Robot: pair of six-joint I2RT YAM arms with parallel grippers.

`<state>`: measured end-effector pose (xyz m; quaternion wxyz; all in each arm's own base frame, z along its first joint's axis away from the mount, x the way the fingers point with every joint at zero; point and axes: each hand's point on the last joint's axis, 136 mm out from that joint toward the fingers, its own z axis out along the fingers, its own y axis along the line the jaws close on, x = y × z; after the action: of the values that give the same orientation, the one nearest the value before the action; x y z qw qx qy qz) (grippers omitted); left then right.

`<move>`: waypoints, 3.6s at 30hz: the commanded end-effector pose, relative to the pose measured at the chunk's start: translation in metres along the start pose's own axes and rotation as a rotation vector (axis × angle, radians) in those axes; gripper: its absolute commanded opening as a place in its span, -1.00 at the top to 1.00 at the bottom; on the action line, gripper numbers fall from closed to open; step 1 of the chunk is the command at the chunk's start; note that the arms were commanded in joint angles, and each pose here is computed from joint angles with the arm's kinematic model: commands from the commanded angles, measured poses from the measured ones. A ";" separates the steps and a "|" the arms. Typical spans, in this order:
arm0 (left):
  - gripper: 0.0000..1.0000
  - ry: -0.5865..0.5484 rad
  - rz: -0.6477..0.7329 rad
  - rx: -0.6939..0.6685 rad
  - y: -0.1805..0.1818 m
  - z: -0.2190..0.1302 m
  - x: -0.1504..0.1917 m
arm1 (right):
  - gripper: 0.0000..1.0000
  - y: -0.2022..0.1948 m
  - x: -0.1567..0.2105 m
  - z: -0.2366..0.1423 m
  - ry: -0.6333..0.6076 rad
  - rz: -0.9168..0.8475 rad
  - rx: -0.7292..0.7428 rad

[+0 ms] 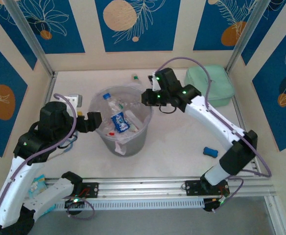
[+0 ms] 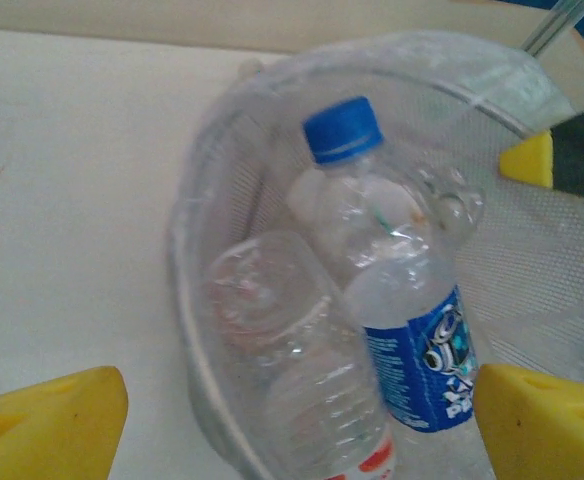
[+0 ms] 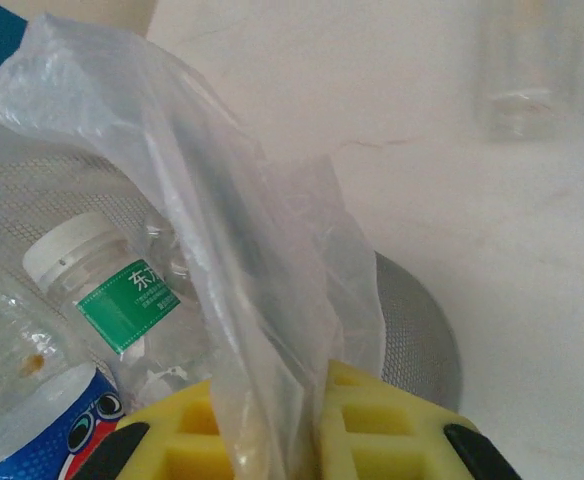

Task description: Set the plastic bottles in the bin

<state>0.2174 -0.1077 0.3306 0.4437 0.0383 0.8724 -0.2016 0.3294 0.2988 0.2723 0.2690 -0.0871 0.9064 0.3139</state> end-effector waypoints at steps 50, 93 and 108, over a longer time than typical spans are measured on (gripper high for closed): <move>-0.49 0.109 -0.251 -0.098 0.069 0.046 0.028 | -0.83 -0.149 -0.071 0.232 0.166 0.015 0.190; -0.53 0.000 -0.301 0.015 0.050 0.053 -0.016 | 0.35 0.039 -0.093 -0.102 -0.265 -0.225 -0.141; -0.47 -0.023 -0.321 0.011 0.049 0.045 -0.017 | 0.37 0.104 0.017 -0.007 0.051 -0.341 -0.155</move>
<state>0.2767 -0.0810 0.2888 0.3961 -0.1023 0.8703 -0.2741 0.2874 0.3779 0.3344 0.3036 -0.2686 0.8462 0.3459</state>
